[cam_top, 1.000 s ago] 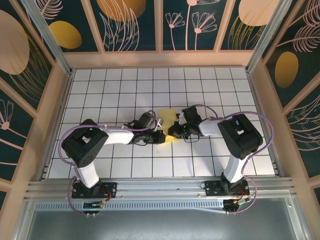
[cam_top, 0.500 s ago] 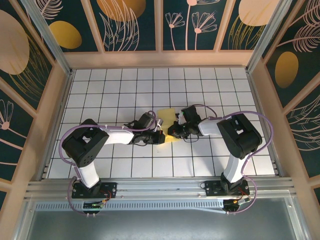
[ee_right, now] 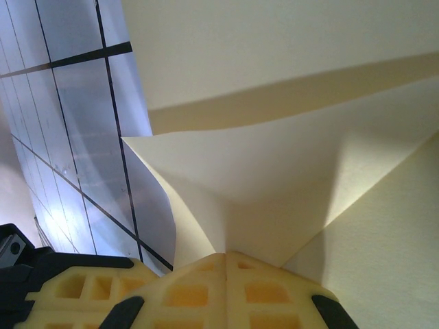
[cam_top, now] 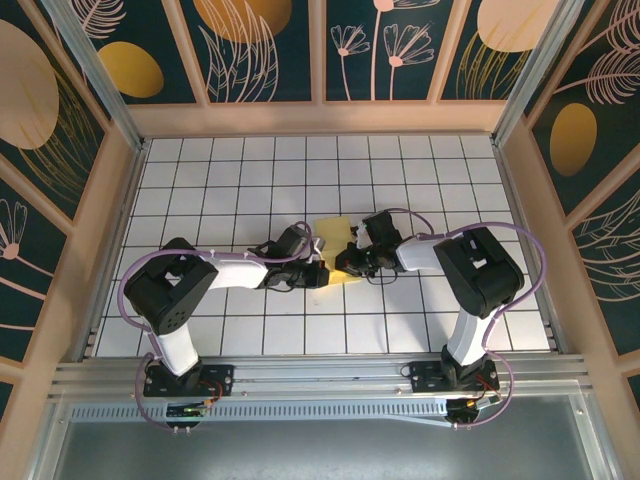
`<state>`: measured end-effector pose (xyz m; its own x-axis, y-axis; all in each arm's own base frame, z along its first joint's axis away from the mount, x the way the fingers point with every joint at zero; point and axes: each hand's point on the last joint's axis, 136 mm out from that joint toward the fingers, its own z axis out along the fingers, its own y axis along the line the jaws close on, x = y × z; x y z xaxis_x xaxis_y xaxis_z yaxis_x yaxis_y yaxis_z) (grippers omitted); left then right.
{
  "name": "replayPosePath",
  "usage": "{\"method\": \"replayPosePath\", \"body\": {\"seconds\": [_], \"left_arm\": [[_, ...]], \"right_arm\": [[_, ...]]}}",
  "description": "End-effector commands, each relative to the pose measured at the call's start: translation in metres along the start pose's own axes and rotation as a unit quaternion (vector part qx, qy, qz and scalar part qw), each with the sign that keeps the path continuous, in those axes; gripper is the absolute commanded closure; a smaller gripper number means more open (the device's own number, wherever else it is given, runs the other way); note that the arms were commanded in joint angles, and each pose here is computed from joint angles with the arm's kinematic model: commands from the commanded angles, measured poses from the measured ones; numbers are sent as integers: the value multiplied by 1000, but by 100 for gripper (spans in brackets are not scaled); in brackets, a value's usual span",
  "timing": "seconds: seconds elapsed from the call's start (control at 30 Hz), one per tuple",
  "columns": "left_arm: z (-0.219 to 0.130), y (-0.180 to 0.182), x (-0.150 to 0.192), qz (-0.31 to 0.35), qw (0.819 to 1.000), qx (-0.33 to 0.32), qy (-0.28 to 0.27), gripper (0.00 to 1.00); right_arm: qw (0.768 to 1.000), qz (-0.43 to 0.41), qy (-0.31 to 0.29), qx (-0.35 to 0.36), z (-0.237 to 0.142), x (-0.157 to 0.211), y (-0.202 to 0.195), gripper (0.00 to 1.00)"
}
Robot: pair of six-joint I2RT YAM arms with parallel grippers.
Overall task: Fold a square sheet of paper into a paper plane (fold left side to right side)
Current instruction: Fold the triangle a second time at the center of the table.
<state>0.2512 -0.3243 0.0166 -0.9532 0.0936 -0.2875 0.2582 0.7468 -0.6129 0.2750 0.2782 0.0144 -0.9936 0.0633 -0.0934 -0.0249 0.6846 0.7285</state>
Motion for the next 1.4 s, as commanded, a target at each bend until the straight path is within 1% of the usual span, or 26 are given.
{"method": "replayPosePath", "body": {"seconds": [0.0, 0.23, 0.47, 0.77, 1.0, 1.13, 1.27, 1.37], "left_arm": [[2, 15, 11, -4, 1000, -24, 13, 97], [4, 11, 14, 0, 1000, -10, 20, 97], [0, 12, 19, 7, 1000, -10, 24, 97], [-5, 2, 23, 23, 999, 15, 32, 96], [-5, 8, 26, 26, 999, 2, 36, 97], [-13, 3, 18, 31, 999, -1, 18, 97], [-32, -16, -3, 45, 999, 9, -22, 97], [-38, -24, -12, 46, 998, 17, -35, 97]], "right_arm": [[994, 34, 39, 94, 12, 30, -52, 100], [994, 33, 38, 94, 12, 29, -51, 100], [994, 33, 38, 94, 13, 29, -52, 100], [994, 34, 40, 94, 13, 29, -52, 100], [994, 34, 40, 94, 13, 30, -52, 100], [994, 33, 40, 94, 13, 29, -51, 100], [994, 32, 39, 92, 13, 28, -50, 100], [995, 32, 39, 92, 13, 28, -49, 100]]}}
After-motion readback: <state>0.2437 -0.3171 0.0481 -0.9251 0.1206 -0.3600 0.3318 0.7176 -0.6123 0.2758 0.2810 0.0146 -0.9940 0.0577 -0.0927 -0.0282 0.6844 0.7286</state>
